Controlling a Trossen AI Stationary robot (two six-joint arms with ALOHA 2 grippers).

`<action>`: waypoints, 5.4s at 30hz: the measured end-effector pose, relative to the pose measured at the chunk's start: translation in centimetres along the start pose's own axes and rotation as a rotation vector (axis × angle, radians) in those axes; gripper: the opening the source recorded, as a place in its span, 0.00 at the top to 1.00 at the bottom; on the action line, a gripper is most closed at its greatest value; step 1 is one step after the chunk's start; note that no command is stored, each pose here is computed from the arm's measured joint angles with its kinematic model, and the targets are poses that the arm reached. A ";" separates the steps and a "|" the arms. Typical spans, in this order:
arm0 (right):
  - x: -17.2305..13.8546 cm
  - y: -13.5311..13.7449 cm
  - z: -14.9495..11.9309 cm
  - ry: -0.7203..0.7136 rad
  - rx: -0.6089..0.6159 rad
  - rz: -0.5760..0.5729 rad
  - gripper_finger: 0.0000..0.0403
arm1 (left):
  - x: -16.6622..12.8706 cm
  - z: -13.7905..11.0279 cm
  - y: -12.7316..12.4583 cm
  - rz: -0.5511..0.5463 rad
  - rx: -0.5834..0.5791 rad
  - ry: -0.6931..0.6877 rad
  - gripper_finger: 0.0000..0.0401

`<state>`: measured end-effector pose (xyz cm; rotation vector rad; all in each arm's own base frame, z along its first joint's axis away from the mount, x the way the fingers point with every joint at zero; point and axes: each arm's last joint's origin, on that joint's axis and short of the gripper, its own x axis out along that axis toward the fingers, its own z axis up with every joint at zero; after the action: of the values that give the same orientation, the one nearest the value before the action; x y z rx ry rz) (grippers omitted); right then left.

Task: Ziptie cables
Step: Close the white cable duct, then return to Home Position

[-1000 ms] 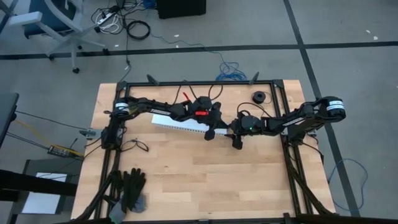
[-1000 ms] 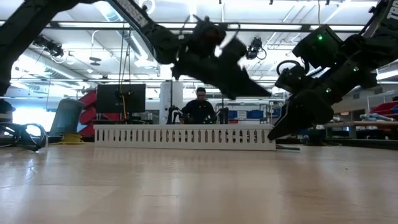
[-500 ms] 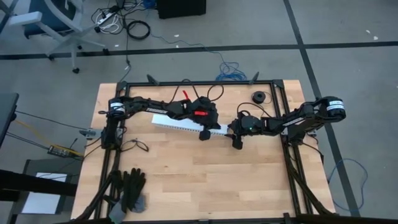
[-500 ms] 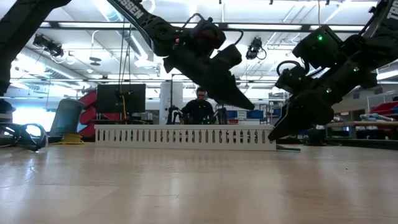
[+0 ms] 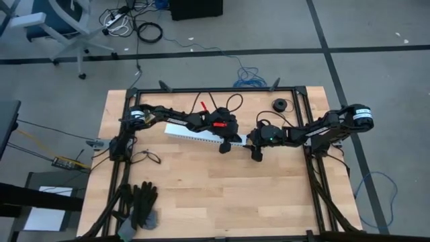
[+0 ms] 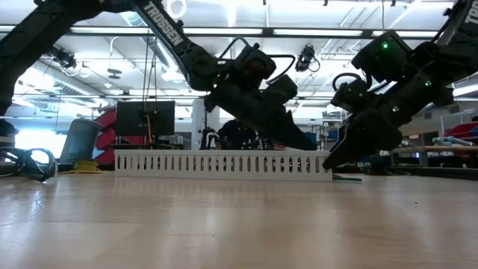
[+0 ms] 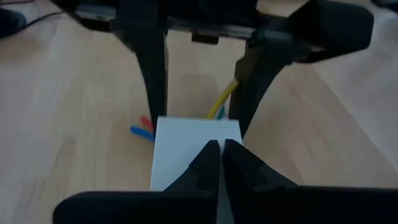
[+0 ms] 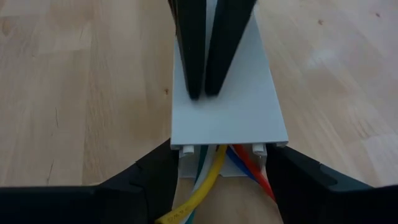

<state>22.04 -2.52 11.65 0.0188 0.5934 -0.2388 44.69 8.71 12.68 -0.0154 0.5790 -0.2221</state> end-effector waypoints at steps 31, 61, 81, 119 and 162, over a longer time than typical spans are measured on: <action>0.0 0.0 0.0 0.008 0.025 0.000 0.48 | -4.5 3.9 -0.9 0.046 0.091 -0.009 1.00; 0.0 0.0 0.0 0.008 0.039 0.001 0.48 | -0.7 4.1 0.3 -0.102 0.111 -0.248 1.00; -0.5 -0.1 0.4 -0.016 0.028 -0.013 0.22 | -3.0 5.4 1.2 -0.077 0.097 -0.243 1.00; -8.1 -0.7 2.9 -0.147 0.072 0.112 0.98 | -18.5 -4.1 -5.2 0.301 -0.088 -0.410 1.00; -14.9 -2.7 -0.8 -0.450 0.186 0.003 1.00 | -30.3 -11.5 -12.1 0.617 -0.160 -0.473 1.00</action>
<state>9.02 -1.83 19.44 0.1420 0.1222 -0.2844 11.32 3.92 20.33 -0.0417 0.1093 0.4220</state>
